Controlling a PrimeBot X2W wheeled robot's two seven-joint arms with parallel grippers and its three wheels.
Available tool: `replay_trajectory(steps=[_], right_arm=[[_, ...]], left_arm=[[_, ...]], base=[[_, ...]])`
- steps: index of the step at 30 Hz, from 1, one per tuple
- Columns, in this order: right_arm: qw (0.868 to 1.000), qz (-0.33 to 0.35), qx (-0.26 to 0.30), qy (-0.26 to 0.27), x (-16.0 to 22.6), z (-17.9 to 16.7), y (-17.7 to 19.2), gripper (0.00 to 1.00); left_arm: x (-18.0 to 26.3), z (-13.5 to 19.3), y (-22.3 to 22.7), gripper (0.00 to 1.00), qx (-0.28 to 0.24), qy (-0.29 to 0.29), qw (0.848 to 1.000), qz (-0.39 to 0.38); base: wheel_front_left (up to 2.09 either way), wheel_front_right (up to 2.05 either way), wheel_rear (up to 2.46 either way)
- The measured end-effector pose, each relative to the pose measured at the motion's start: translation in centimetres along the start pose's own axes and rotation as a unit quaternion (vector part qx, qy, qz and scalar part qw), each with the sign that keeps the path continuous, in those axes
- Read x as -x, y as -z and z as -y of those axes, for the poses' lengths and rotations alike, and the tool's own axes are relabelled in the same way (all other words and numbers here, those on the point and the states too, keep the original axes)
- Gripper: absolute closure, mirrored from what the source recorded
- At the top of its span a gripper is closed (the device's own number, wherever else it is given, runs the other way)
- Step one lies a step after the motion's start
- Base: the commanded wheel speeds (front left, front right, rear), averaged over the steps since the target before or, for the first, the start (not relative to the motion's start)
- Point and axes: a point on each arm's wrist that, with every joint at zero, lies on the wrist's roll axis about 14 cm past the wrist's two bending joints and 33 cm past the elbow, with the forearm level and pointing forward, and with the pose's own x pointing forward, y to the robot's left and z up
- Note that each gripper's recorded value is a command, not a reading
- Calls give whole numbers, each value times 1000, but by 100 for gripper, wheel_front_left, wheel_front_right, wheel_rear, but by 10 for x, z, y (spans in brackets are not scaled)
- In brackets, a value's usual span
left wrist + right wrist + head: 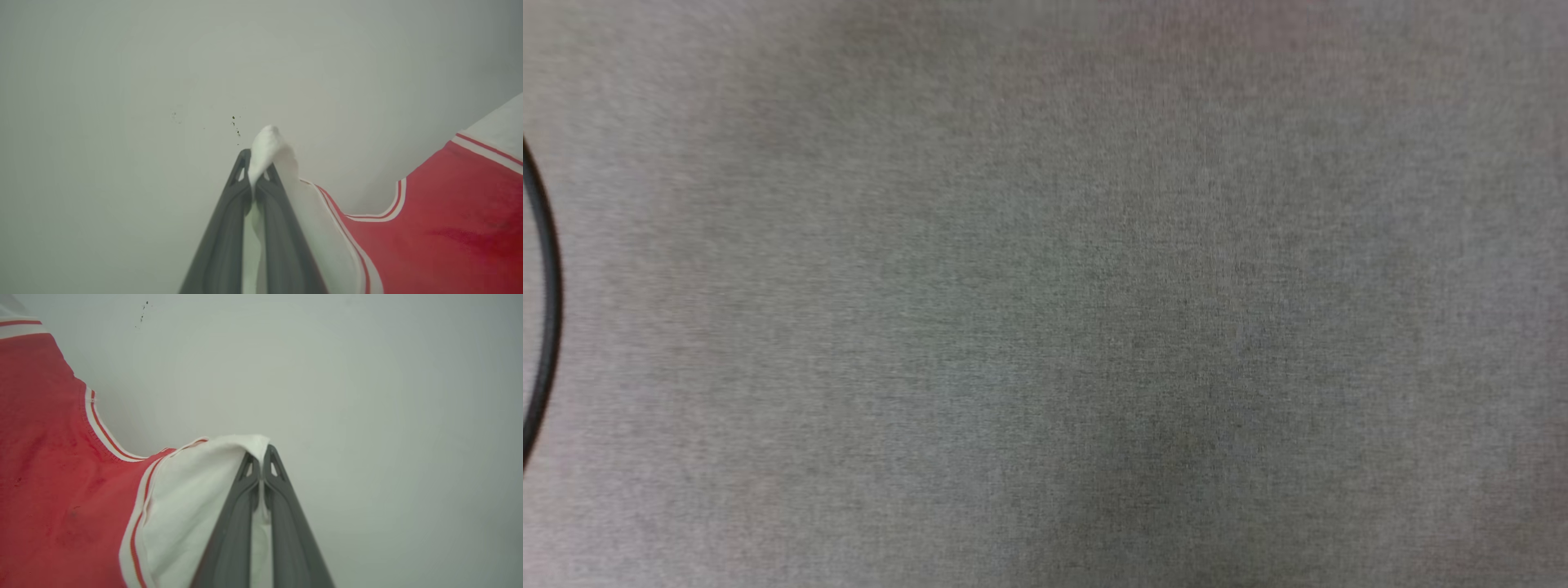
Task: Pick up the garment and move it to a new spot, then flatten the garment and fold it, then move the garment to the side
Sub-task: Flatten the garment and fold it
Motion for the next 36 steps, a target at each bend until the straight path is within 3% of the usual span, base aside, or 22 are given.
replay_trajectory(steps=[9, 16, 24, 36], right_arm=[[1000, -24, -2, -17, -29, -21, 51, 100], [997, -55, -28, -45, -21, -53, 101, 100], [989, -97, -53, -95, 30, -94, 138, 100], [970, -157, -95, -157, 152, -145, 155, 100]], left_arm=[[-8, -11, 61, 100, 21, -22, 999, -17], [22, -8, 119, 100, 40, -26, 996, -69], [88, 0, 164, 100, 79, -42, 986, -140], [222, 37, 167, 100, 139, -88, 962, -218]], base=[[0, 0, 0], [0, 0, 0], [0, 0, 0], [0, 0, 0]])
